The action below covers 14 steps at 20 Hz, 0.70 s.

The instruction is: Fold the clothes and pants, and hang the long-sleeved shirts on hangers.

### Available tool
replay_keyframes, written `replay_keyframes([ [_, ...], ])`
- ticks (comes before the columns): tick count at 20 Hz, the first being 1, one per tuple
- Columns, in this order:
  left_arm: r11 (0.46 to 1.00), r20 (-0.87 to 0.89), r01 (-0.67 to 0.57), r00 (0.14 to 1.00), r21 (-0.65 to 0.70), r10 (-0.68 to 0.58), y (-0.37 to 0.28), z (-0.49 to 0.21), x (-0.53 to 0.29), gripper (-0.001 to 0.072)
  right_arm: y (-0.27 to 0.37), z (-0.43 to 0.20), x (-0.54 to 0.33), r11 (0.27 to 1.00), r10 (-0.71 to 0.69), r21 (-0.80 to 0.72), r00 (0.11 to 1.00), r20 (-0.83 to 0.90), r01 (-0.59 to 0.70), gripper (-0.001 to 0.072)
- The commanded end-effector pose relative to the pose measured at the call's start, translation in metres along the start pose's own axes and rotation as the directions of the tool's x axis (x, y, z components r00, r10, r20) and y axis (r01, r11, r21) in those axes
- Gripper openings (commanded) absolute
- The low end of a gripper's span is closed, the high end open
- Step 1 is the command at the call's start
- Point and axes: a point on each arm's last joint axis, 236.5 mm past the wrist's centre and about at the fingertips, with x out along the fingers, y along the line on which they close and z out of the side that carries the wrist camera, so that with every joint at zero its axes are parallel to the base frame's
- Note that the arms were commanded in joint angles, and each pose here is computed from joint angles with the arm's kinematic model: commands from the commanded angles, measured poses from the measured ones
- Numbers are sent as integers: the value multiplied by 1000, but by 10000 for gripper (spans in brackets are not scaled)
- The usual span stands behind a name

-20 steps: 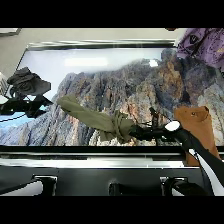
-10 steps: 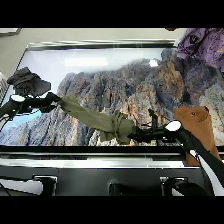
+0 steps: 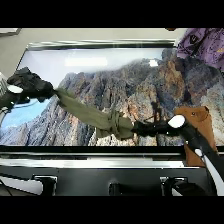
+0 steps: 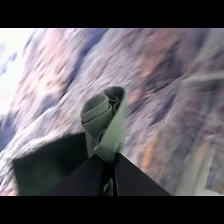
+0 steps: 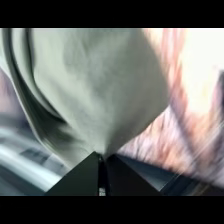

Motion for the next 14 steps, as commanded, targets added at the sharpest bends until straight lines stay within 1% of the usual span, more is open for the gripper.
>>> replay_keyframes([
  [1, 985, 155, 72, 983, 159, -97, -74, 60, -75, 12, 21, 80, -80, 965, -151, -169, 949, 276, 203, 25],
  [3, 962, 232, 75, 963, 262, -139, -120, 80, -141, 13, 60, 118, -147, 922, -143, -264, 884, 445, 282, 25],
  [5, 940, 314, 16, 941, 341, -130, -150, 84, -206, 12, 101, 137, -221, 875, -102, -324, 791, 603, 360, 25],
  [7, 926, 415, -82, 906, 367, -84, -165, 76, -272, 13, 138, 135, -295, 835, -30, -354, 677, 735, 421, 25],
  [9, 922, 493, -165, 870, 351, -32, -170, 57, -332, 13, 163, 114, -351, 799, 46, -381, 585, 810, 464, 26],
  [11, 925, 530, -215, 848, 314, 18, -169, 31, -375, 14, 173, 86, -383, 789, 92, -389, 534, 840, 475, 26],
  [14, 918, 527, -255, 848, 303, 62, -165, -10, -413, 14, 172, 59, -396, 788, 95, -391, 533, 841, 475, 26],
])
